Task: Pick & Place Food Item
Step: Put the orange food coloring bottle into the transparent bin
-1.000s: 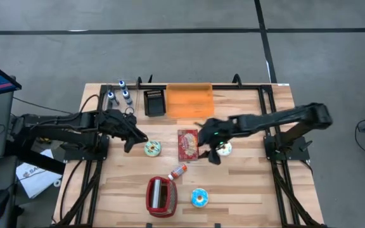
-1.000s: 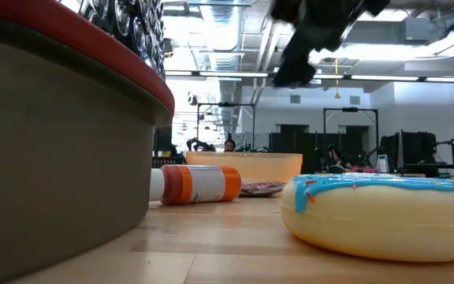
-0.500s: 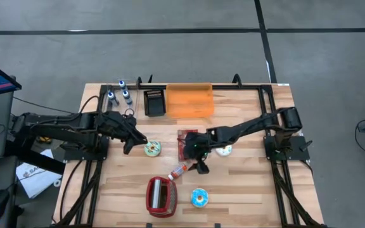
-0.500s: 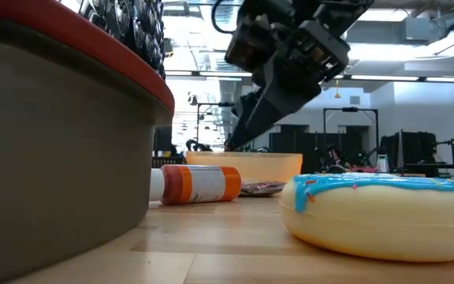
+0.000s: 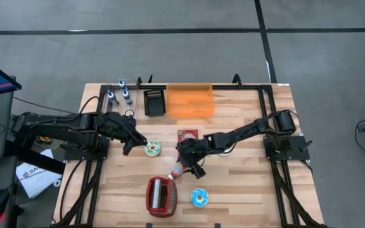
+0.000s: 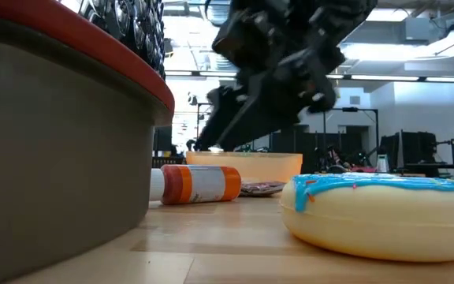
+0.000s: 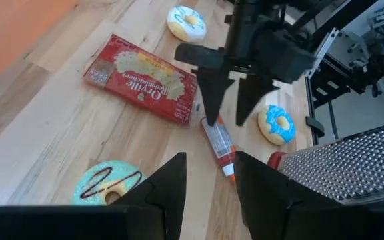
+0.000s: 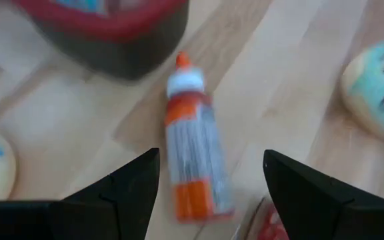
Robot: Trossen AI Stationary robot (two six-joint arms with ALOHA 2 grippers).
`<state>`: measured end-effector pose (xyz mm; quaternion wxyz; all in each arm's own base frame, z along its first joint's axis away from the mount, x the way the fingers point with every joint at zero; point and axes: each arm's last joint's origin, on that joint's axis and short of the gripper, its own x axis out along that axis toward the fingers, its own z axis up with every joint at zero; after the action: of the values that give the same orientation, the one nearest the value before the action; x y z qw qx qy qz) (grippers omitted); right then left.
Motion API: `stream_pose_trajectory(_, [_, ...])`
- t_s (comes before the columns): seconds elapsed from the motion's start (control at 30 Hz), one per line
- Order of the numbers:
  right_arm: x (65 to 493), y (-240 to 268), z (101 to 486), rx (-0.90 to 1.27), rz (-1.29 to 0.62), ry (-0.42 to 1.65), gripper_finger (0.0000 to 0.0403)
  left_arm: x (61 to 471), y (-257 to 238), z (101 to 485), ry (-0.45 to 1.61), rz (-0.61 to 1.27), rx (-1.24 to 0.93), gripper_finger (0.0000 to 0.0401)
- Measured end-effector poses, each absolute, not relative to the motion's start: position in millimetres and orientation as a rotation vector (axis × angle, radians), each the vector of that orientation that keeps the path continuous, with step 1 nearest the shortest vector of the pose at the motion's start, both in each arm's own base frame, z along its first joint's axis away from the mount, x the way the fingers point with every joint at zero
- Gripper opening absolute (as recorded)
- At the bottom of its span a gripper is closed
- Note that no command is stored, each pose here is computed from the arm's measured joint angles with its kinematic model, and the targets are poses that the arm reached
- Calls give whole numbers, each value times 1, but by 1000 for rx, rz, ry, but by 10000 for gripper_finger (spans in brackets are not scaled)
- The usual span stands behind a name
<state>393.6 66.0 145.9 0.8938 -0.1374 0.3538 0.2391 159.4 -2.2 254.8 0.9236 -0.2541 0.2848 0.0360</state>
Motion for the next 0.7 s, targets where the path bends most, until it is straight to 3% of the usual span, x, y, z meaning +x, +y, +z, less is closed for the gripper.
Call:
stream_pose_trajectory(0.43, [396, 72, 122, -289, 514, 775, 253, 159, -2, 255, 587, 74, -521, 121])
stream_pose_trajectory(0.53, [396, 71, 121, -298, 493, 781, 232, 159, -2, 255, 587, 73, -521, 121])
stream_pose_trajectory(0.7, [397, 67, 121, -292, 480, 783, 165, 159, -2, 255, 587, 74, -521, 121])
